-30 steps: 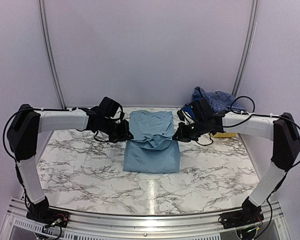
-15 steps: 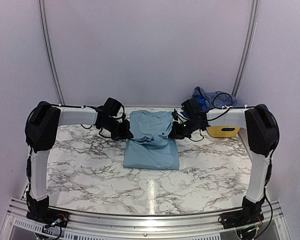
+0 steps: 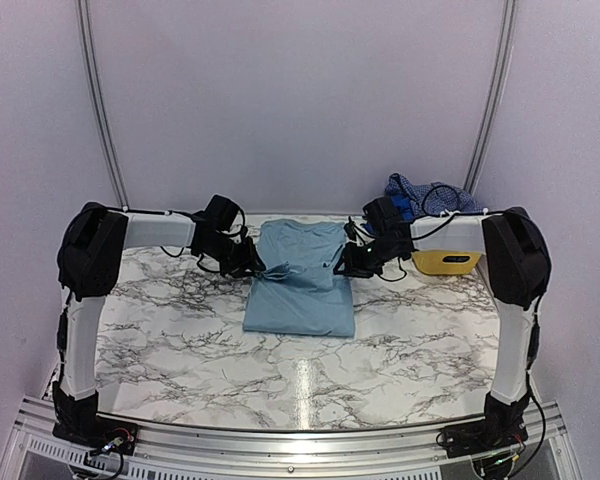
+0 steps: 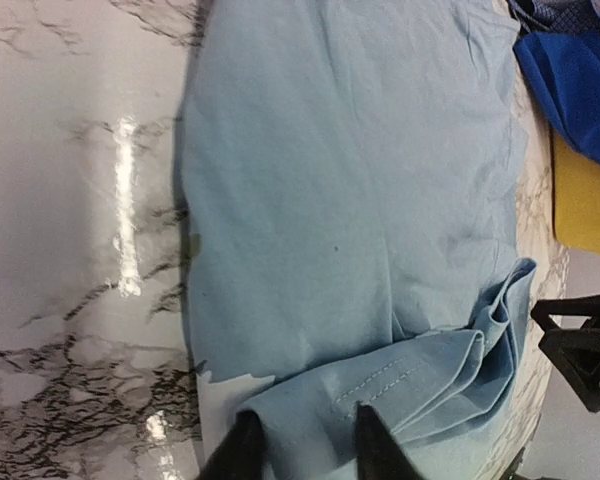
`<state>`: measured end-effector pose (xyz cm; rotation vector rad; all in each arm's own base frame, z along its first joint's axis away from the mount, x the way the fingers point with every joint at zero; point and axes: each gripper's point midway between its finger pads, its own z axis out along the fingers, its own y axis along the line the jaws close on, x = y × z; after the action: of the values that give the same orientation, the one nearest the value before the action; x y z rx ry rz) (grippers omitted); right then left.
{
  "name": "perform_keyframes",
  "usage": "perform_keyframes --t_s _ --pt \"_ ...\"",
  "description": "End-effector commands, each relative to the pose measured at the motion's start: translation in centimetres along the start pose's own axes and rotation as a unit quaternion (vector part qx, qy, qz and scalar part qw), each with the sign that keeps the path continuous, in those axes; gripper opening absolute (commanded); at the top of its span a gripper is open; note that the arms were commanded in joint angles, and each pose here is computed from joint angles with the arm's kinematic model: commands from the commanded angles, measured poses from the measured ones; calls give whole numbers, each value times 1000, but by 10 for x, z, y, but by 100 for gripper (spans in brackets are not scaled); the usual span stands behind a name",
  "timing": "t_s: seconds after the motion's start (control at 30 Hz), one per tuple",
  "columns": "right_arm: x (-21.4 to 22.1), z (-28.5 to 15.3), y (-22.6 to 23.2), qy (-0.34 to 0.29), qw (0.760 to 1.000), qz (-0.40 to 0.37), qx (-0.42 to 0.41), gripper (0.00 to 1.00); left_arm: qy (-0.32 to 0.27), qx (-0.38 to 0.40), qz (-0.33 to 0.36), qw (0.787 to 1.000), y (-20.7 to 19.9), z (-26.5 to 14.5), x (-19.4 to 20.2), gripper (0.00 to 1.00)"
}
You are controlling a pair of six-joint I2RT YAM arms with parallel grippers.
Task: Fold and stack the mixed laundry pile
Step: Fold the rectangle-folded T-shirt at the center of the board.
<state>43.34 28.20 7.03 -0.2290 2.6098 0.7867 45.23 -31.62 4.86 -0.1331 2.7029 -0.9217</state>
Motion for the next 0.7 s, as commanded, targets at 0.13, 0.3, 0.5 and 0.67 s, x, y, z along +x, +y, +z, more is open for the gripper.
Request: perform_keyframes --t_s 0.13,0.3,0.5,0.67 --pt "-19 -60 39 -51 998 -34 -33 45 -91 -6 29 995 -10 -75 -39 65" --pt "14 -37 92 -14 993 -74 -87 36 -93 1 43 995 -9 -93 -25 74" --pt "33 11 115 31 989 -84 -115 24 -101 10 52 994 -5 -105 -9 89" --pt "18 43 94 33 992 -80 -93 21 -94 18 55 994 -2 -108 8 99"
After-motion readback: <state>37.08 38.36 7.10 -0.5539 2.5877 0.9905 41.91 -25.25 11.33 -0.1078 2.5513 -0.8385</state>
